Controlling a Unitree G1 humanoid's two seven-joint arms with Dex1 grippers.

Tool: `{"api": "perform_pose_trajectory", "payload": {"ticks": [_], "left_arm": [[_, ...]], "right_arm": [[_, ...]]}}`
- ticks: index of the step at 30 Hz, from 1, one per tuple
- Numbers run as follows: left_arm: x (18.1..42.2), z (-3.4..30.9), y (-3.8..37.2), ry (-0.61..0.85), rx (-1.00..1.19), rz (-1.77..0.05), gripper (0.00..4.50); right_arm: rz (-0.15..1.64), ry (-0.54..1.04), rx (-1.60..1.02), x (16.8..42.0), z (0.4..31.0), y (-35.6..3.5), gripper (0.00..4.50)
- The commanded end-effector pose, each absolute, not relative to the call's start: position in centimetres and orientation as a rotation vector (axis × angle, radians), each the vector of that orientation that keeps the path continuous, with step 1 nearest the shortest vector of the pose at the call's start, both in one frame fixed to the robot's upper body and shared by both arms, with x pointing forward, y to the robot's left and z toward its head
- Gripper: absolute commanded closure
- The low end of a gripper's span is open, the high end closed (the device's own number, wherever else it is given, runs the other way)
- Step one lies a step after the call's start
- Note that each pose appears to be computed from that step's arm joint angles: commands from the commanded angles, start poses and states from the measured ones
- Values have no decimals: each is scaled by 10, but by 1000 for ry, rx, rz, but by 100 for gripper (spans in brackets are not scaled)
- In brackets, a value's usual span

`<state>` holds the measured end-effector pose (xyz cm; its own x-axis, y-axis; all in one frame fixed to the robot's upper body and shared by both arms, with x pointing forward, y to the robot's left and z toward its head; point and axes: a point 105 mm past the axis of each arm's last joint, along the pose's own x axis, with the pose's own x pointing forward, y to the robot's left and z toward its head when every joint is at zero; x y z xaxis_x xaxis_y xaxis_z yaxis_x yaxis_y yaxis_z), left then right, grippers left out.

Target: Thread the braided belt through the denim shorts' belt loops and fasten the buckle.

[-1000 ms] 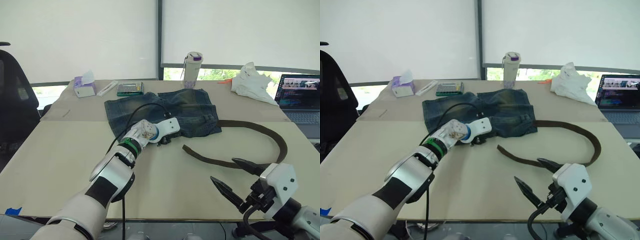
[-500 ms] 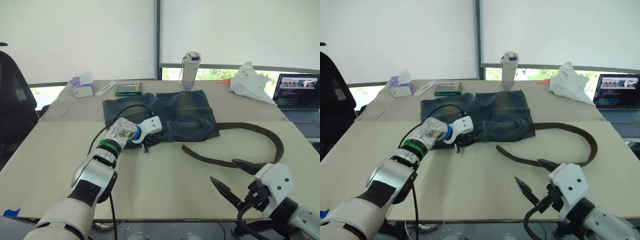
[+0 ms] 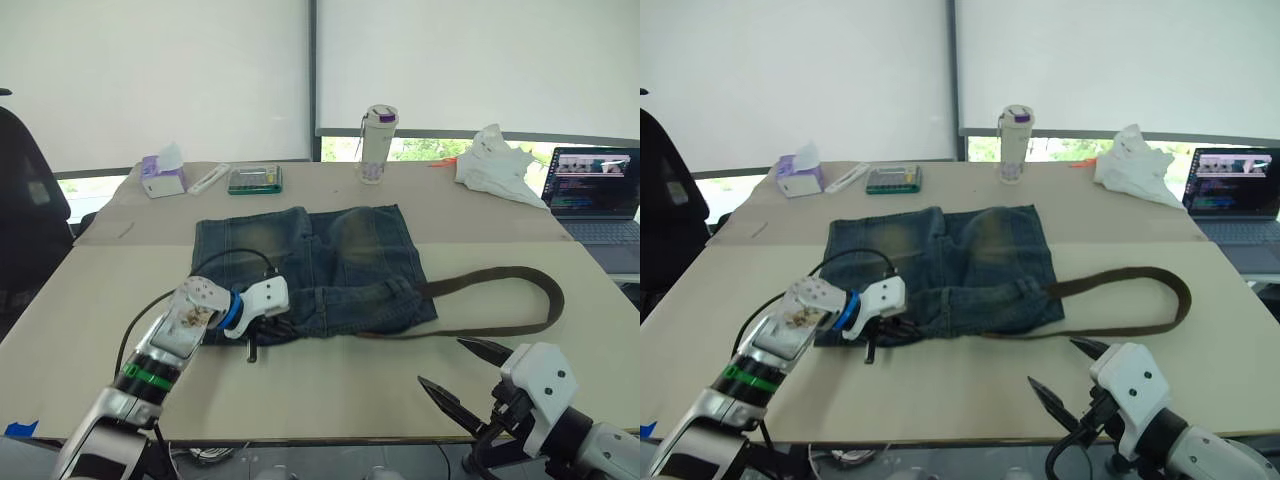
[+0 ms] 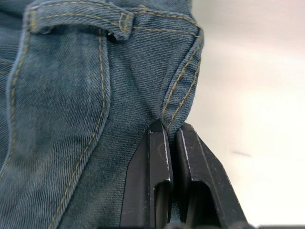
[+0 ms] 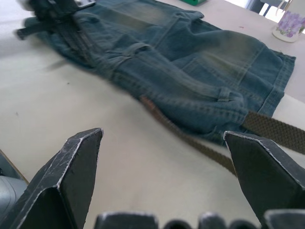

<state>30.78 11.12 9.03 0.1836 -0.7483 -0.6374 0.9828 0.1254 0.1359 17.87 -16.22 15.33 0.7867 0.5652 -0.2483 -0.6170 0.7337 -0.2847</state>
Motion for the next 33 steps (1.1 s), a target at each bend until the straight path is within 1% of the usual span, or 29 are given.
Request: {"api": "perform_pose_trajectory", "payload": {"ticks": [1,4,6,9,14,17,18,19,20,23,27,29,31,33], "left_arm": [[311,98,98,387,648,-1315,443],[324,102,83,300,680,-1280,443],[330,105,73,244,700,-1287,443],[334,108,63,209,716,-1313,443],[333,109,62,194,740,-1377,443],[329,115,66,166,687,-1383,443],[327,122,66,137,632,-1390,412],[325,127,67,133,585,-1393,374],[321,132,69,127,553,-1412,346],[313,141,84,141,447,-1388,246],[297,150,103,157,357,-1382,108],[293,148,106,170,365,-1366,47],[294,143,106,137,421,-1326,47],[289,146,99,72,372,-1335,47]], "right_arm": [[646,186,-476,183,149,-166,0],[646,248,-534,187,140,-173,0],[632,286,-581,191,134,-181,0],[637,346,-637,198,127,-191,0],[687,428,-689,211,116,-201,0],[715,462,-736,227,114,-209,0],[729,465,-739,232,115,-210,0],[744,460,-737,236,116,-209,0],[757,453,-736,241,118,-208,0],[801,436,-733,258,122,-204,0],[861,472,-764,272,115,-203,0],[878,465,-774,277,115,-201,0],[893,456,-783,281,115,-197,0],[911,447,-770,284,116,-192,0]]}}
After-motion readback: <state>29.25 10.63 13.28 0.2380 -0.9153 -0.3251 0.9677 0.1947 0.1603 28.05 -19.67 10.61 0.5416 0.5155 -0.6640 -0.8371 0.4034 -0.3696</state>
